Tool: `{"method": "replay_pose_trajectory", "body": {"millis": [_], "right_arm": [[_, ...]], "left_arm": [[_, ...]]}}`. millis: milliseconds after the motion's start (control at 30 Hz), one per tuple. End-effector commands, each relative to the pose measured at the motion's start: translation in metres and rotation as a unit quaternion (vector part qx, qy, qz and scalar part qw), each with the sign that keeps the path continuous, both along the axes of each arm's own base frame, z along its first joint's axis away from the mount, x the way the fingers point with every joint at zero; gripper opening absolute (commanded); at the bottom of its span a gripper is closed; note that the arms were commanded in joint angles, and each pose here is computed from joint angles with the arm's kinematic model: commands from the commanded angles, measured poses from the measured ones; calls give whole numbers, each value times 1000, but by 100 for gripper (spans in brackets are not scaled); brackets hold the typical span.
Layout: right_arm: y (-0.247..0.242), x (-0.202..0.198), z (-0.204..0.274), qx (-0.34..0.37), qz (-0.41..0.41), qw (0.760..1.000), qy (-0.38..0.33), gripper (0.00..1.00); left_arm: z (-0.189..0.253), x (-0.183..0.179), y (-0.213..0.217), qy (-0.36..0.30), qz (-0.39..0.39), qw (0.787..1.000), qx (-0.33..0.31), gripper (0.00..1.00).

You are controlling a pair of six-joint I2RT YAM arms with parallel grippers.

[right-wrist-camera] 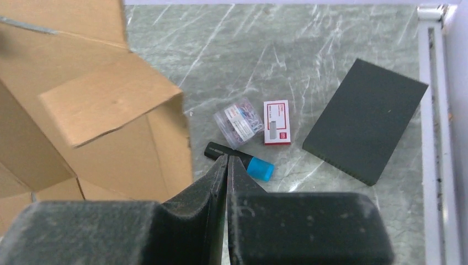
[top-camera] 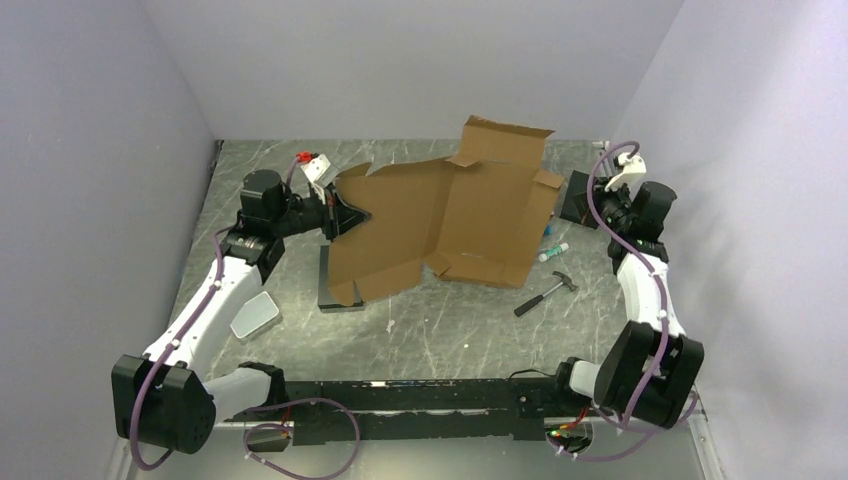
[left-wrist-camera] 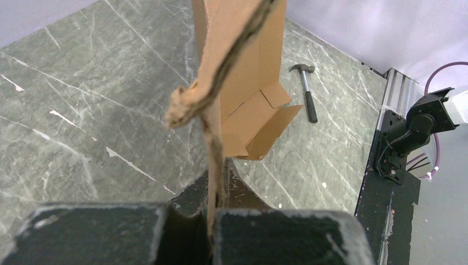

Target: Fold the paper box

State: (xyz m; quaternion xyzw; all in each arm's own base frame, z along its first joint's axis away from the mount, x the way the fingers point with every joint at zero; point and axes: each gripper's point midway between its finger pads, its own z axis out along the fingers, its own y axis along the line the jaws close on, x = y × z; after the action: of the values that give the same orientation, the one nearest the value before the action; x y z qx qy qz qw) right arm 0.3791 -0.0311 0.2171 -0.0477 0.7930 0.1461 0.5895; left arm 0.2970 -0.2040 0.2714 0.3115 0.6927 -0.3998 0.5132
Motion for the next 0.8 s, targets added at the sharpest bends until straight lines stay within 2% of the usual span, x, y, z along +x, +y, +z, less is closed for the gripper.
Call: {"method": "replay_pose_trajectory", "body": {"millis": [0, 133, 300, 467, 767], "right_arm": [[-6, 22, -12, 31, -30, 999, 3, 8], [21, 27, -29, 32, 19, 999, 25, 7], [63, 12, -14, 51, 112, 992, -3, 4], [88, 0, -3, 56, 168, 984, -25, 3], [110, 7, -20, 48, 188, 981, 1, 7]], "left_arm": [[18, -5, -4, -50, -16, 999, -4, 0], [17, -5, -5, -50, -18, 999, -2, 0], [14, -4, -6, -46, -15, 999, 0, 0], [13, -4, -9, -41, -21, 999, -2, 0], [9, -5, -14, -34, -26, 999, 1, 0]]}}
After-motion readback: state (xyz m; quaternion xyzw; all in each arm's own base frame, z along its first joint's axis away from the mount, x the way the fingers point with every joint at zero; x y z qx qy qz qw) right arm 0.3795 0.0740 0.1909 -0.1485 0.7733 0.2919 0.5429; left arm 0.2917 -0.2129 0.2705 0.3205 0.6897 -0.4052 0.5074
